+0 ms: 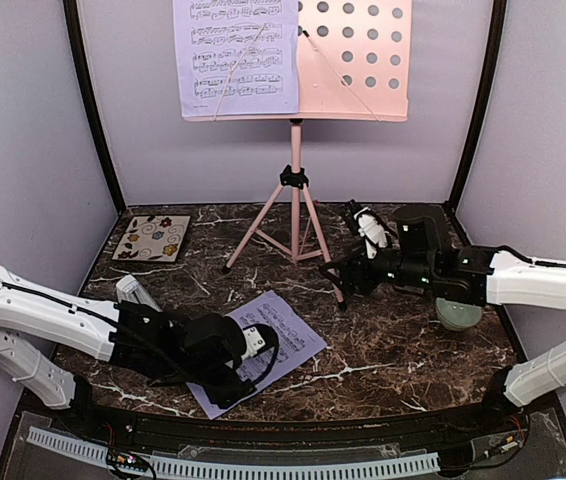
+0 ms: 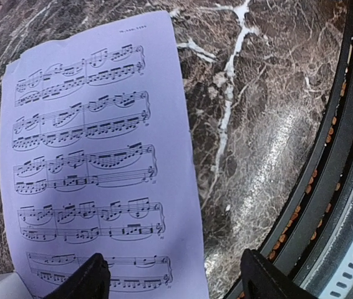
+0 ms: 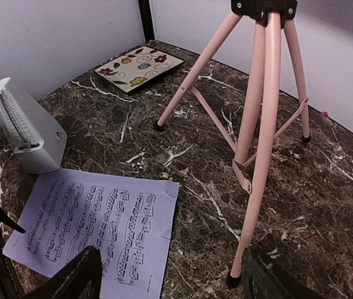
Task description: Set up the instrument practice props
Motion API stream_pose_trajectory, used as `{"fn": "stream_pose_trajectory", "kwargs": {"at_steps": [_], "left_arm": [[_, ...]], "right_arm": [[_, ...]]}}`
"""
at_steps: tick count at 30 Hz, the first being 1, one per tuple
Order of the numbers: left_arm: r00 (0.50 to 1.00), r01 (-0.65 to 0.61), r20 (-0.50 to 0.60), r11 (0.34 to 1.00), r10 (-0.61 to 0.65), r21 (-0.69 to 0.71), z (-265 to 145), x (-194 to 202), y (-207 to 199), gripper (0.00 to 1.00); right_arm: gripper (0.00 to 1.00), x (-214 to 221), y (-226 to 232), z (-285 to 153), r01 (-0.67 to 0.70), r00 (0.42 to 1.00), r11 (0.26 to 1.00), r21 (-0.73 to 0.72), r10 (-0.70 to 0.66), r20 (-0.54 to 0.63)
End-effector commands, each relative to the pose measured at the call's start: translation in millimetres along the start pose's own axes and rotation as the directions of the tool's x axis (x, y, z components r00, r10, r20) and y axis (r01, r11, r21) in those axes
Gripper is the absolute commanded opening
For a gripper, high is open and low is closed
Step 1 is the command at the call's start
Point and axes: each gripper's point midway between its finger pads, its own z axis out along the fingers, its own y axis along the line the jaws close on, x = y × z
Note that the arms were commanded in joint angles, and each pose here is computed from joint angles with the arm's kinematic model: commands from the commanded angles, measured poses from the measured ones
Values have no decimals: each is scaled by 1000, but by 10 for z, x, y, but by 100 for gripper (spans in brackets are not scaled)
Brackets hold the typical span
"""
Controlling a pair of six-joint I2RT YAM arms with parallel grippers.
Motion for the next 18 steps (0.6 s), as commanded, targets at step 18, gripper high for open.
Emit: {"fn": "stream_pose_trajectory", "kwargs": {"at_steps": [18], "left_arm": [[949,-252,-276,898,156,-360,534,-30,-79,68]], "right_arm": [[75,42,-38,201,-23,1000,999,26,23,1]]}}
